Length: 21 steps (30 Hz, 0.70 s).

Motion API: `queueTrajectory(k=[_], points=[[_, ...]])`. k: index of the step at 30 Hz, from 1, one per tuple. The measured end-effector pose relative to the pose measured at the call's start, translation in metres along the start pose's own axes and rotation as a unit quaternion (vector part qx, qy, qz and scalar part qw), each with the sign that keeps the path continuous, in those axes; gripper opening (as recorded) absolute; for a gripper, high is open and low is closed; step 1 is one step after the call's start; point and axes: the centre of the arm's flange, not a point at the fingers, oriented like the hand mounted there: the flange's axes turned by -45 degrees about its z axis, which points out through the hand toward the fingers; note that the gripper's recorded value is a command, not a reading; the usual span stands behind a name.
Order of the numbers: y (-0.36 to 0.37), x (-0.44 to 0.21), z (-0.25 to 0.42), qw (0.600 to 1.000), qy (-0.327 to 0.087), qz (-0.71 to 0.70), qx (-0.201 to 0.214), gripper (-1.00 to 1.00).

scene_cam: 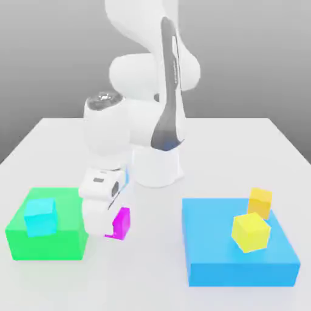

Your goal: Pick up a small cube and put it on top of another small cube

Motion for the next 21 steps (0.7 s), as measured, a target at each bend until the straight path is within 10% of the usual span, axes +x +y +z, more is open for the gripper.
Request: queueTrajectory(k=[21], points=[[0.068, -0.066, -0.118, 0.977, -0.007, 0.211, -0.001, -1.00]])
